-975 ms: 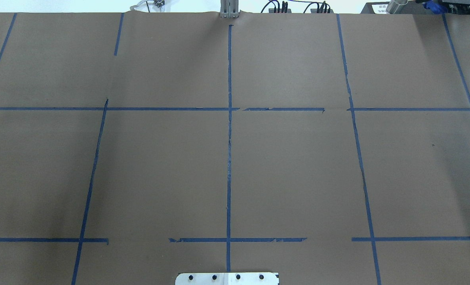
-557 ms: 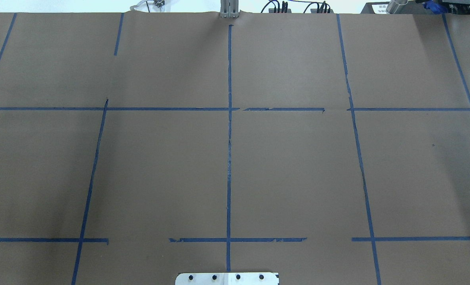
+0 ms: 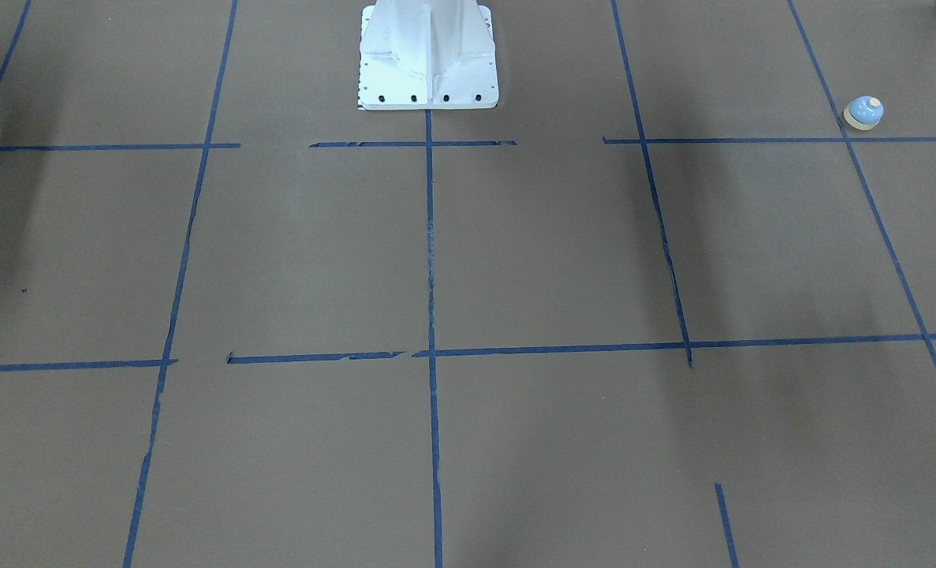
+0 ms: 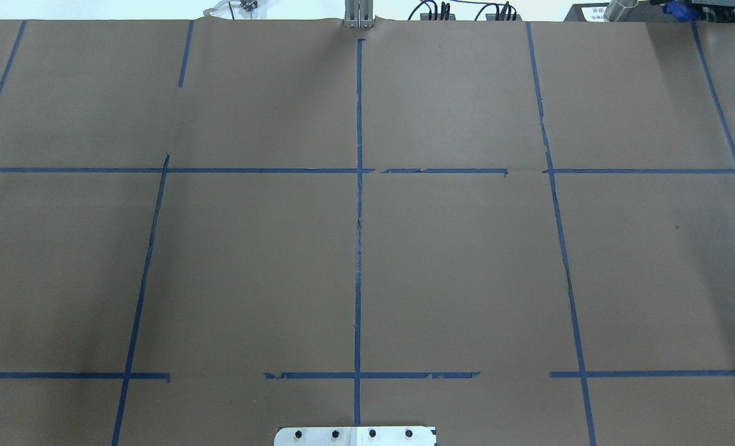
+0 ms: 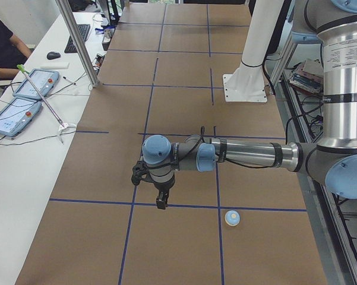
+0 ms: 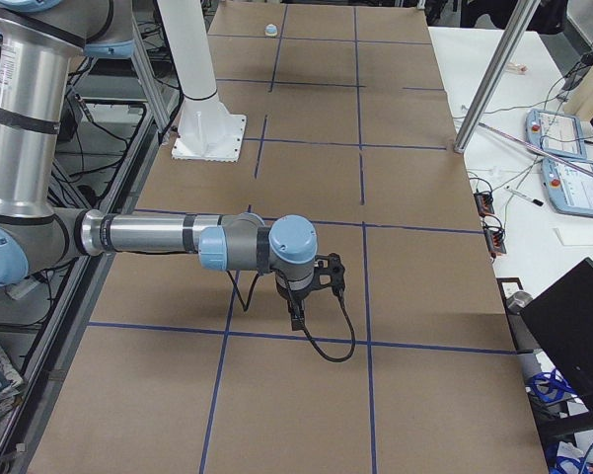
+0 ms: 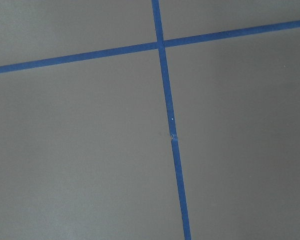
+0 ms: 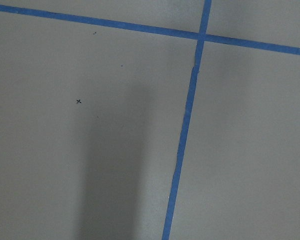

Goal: Place and press bell with both arms

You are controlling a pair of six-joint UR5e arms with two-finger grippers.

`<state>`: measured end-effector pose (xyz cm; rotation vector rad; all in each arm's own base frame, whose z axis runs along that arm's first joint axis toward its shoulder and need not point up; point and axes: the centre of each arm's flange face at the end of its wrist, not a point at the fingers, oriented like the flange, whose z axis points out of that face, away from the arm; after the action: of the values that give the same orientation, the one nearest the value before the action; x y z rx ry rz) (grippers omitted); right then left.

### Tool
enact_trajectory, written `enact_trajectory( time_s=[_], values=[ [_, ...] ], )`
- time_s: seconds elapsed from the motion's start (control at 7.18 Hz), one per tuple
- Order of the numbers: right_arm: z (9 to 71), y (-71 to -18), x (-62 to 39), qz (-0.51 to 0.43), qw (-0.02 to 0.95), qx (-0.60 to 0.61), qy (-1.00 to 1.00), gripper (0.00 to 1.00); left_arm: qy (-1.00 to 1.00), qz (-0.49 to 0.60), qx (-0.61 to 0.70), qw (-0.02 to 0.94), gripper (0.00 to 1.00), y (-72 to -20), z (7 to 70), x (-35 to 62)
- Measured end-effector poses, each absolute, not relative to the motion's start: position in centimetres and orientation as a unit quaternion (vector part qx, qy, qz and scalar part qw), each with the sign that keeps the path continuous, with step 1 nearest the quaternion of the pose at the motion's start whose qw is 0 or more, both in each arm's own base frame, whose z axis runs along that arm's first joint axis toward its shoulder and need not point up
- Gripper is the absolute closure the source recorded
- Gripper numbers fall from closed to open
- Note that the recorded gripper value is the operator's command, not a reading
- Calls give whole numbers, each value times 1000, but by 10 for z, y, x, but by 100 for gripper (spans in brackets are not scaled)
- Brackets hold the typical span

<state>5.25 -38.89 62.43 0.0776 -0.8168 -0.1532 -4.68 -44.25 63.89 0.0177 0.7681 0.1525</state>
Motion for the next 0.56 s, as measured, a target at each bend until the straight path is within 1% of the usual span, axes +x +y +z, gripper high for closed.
enact_trajectory(
  time_s=[0.56],
  values=[
    [627, -388, 52, -74, 914, 35, -397, 0, 376, 73, 4, 924, 0, -436, 646, -47]
  ],
)
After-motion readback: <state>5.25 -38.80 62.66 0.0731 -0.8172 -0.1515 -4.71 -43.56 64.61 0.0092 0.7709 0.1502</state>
